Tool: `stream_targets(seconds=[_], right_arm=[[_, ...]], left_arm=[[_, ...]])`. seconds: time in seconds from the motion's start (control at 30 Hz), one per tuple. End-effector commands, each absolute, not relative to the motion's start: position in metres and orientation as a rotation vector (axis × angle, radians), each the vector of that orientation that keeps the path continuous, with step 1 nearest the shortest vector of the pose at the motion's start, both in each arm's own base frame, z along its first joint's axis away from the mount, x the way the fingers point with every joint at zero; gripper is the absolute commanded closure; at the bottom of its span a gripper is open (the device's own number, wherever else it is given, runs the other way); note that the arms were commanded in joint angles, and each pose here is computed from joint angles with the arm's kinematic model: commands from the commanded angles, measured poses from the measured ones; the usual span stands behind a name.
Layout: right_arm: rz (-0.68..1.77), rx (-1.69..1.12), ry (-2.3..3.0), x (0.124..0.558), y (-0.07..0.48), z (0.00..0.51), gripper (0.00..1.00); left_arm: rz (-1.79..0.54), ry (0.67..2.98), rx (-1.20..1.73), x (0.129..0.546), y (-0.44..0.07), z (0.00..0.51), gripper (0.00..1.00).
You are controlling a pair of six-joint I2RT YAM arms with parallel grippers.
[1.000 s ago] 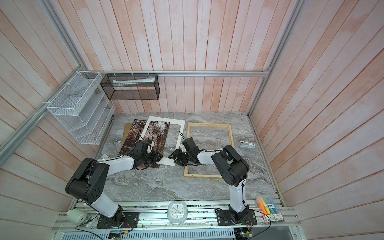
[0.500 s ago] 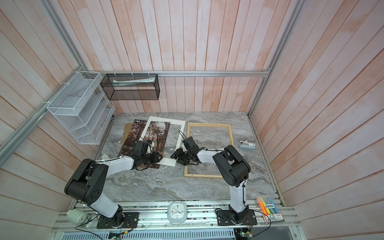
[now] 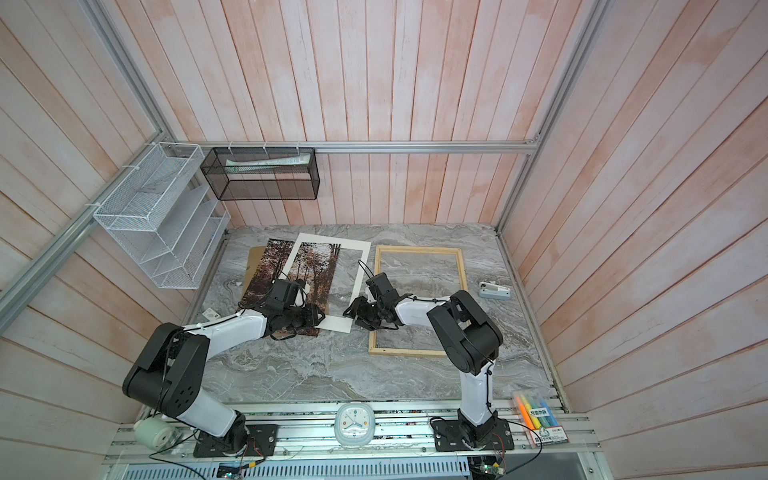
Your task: Put the photo into the frame
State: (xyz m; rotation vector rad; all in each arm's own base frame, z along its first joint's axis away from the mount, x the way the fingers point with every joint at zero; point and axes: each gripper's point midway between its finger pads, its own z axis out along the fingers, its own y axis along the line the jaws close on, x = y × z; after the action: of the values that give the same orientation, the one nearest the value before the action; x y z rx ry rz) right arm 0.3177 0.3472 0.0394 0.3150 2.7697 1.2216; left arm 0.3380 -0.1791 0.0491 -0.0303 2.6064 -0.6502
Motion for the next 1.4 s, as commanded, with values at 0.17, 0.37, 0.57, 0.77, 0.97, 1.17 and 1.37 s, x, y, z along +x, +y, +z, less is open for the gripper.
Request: stream_targets(seconds=[0.17, 0.37, 0.57, 0.77, 0.97, 1.17, 1.37], right_arm=[[1.160, 0.347, 2.820, 0.313, 0.336, 0.024, 0.43], [1.194, 0.346, 2.828, 0.312, 0.341, 0.019, 0.43], [1.230, 0.334, 2.827, 0.314, 0.347, 0.019, 0.43], [1.273, 0.336, 2.816, 0.313, 0.351, 0.019, 0.43], [1.356, 0.324, 2.777, 0.315, 0.357, 0.026, 0.43], [1.491, 0.329, 2.714, 0.317, 0.364, 0.035, 0.43], [1.562, 0.298, 2.653, 0.322, 0.369, 0.051, 0.43]], left_arm=[[-0.545, 2.656, 0.001, 0.343, -0.179, 0.038, 0.55], [-0.535, 2.691, -0.003, 0.340, -0.179, 0.025, 0.55], [-0.550, 2.710, -0.005, 0.334, -0.179, 0.016, 0.56], [-0.570, 2.723, -0.009, 0.327, -0.179, 0.011, 0.55], [-0.571, 2.724, -0.001, 0.326, -0.179, 0.011, 0.56], [-0.574, 2.722, 0.004, 0.326, -0.180, 0.012, 0.56], [-0.574, 2.720, 0.004, 0.326, -0.180, 0.012, 0.56]])
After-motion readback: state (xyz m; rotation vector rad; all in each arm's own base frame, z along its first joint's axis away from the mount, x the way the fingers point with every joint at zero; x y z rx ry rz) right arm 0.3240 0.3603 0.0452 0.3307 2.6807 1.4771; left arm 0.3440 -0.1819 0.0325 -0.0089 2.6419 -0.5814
